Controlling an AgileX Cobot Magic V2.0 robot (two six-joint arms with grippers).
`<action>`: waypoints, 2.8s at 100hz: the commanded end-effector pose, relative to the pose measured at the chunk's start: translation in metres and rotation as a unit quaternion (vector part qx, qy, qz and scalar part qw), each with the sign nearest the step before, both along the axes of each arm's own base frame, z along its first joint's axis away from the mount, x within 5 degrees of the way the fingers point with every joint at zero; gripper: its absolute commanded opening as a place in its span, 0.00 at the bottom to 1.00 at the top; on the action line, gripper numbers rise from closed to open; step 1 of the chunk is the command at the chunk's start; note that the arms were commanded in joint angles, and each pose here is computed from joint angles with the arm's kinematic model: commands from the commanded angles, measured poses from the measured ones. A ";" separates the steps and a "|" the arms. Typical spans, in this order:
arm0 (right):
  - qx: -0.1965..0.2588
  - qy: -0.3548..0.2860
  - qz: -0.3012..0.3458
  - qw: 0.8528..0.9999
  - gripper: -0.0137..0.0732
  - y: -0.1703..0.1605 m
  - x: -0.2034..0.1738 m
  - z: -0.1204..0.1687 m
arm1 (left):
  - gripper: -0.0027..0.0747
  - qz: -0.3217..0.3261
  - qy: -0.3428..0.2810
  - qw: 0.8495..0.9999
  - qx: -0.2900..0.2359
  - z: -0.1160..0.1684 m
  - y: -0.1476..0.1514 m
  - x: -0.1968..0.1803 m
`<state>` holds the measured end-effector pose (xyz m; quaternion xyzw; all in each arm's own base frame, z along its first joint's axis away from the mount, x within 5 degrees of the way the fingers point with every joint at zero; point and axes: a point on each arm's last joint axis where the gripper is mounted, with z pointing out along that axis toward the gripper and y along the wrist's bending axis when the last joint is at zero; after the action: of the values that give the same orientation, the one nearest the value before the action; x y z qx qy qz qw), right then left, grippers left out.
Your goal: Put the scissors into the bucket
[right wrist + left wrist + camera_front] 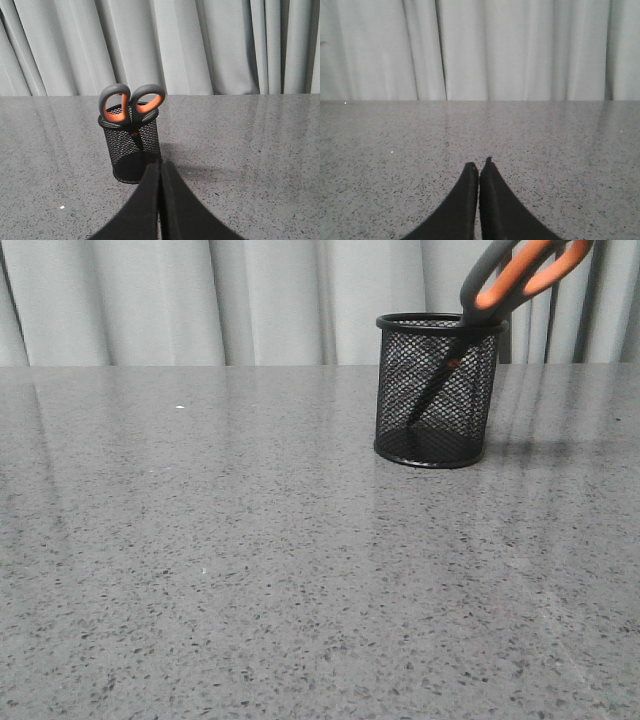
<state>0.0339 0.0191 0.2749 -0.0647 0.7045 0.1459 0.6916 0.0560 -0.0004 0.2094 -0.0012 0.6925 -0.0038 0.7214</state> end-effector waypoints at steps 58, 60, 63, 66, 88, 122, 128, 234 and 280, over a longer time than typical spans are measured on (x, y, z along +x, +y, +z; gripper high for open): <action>0.007 -0.041 -0.018 0.999 0.07 -0.003 0.000 0.013 | 0.01 0.001 0.008 1.000 -0.015 -0.009 0.000 -0.001; 0.007 -0.041 -0.018 0.999 0.07 -0.003 0.000 0.013 | 0.01 0.001 0.008 1.000 -0.015 -0.009 0.000 -0.001; 0.007 -0.041 -0.018 0.999 0.07 -0.003 0.000 0.013 | 0.01 0.001 0.008 1.000 -0.015 -0.009 0.000 -0.001; 0.007 -0.041 -0.018 0.999 0.07 -0.003 0.000 0.013 | 0.01 0.001 0.008 1.000 -0.015 -0.009 0.000 -0.001; 0.007 -0.041 -0.018 0.999 0.07 -0.003 0.000 0.013 | 0.01 0.001 0.008 1.000 -0.015 -0.009 0.000 -0.001; 0.007 -0.041 -0.018 0.999 0.07 -0.003 0.000 0.013 | 0.01 0.001 0.008 1.000 -0.015 -0.009 0.000 -0.001; 0.006 -0.042 -0.019 0.999 0.07 -0.003 0.000 0.013 | 0.01 0.001 0.008 1.000 -0.015 -0.009 0.000 -0.001; -0.080 0.005 -0.138 0.987 0.07 -0.018 0.021 -0.081 | 0.01 0.001 0.009 1.000 -0.015 -0.009 0.000 -0.001; -0.080 0.005 -0.138 0.987 0.07 -0.018 0.021 -0.081 | 0.01 0.001 0.009 1.000 -0.015 -0.009 0.000 -0.001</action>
<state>0.0556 0.0024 0.1908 -0.0227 0.7506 0.0018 0.6603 0.0560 -0.0010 0.2013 -0.0023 0.7237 -0.0082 0.6900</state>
